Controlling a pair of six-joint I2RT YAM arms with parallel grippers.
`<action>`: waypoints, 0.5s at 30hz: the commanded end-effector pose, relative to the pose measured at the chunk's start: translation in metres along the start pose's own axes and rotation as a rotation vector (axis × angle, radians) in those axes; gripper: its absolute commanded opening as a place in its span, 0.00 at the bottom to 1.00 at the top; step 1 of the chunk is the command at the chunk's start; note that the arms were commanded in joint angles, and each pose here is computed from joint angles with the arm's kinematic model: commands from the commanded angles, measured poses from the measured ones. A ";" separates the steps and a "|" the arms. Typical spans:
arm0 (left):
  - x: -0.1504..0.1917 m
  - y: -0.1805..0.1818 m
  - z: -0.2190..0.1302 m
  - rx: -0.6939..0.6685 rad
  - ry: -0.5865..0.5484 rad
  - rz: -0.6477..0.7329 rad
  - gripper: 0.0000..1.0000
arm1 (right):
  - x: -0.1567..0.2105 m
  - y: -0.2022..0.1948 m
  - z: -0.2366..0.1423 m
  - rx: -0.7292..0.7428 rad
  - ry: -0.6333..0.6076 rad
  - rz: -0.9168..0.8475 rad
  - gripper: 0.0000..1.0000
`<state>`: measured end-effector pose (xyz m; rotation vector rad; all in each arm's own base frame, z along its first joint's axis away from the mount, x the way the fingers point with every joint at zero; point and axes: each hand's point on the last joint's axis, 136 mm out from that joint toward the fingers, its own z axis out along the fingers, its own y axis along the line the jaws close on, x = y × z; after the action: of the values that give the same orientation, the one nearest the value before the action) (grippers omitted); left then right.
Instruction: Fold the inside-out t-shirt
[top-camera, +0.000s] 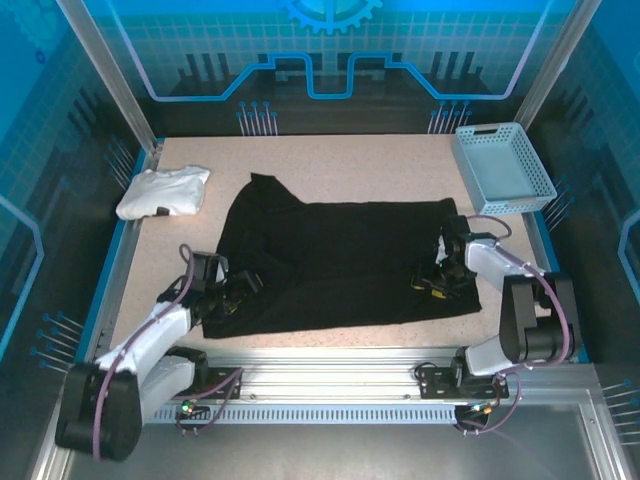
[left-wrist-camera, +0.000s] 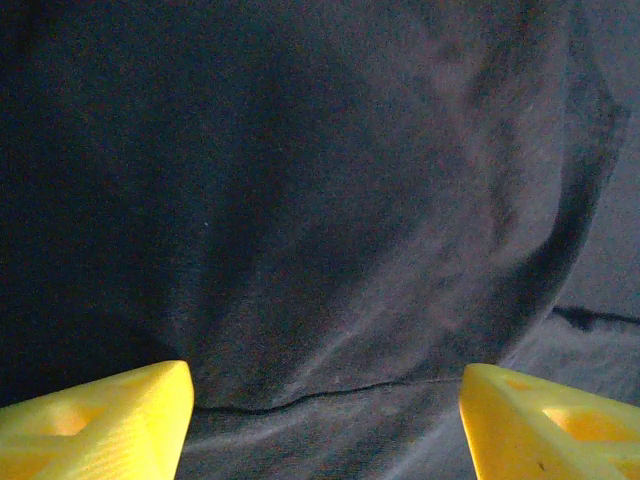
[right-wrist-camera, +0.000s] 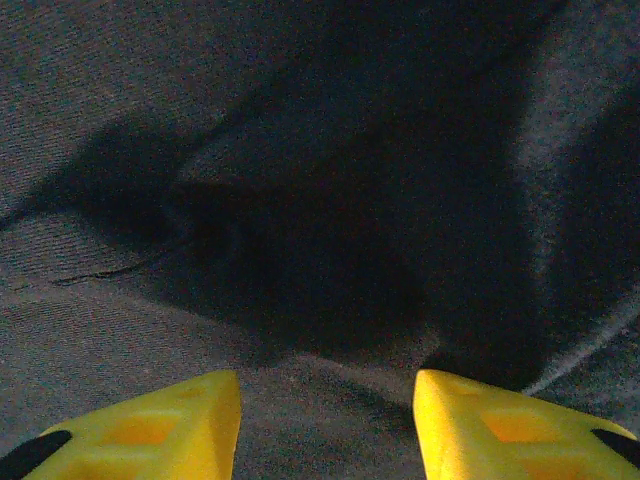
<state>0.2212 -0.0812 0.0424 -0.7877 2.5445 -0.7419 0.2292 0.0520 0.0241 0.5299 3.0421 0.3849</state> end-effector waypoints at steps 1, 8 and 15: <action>-0.030 -0.008 -0.016 -0.036 -0.124 0.013 0.74 | -0.016 0.012 -0.029 -0.020 -0.124 -0.010 0.54; -0.125 -0.098 -0.010 0.101 -0.244 0.102 0.79 | -0.142 0.024 -0.088 0.050 -0.530 -0.039 0.63; -0.148 -0.127 -0.001 0.151 -0.246 0.119 0.79 | -0.235 0.004 -0.079 0.248 -0.517 -0.026 0.62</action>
<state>0.3763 -0.0766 0.1352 -0.6907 2.2893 -0.7135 0.4300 -0.0173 0.1060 0.5112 2.5783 0.0438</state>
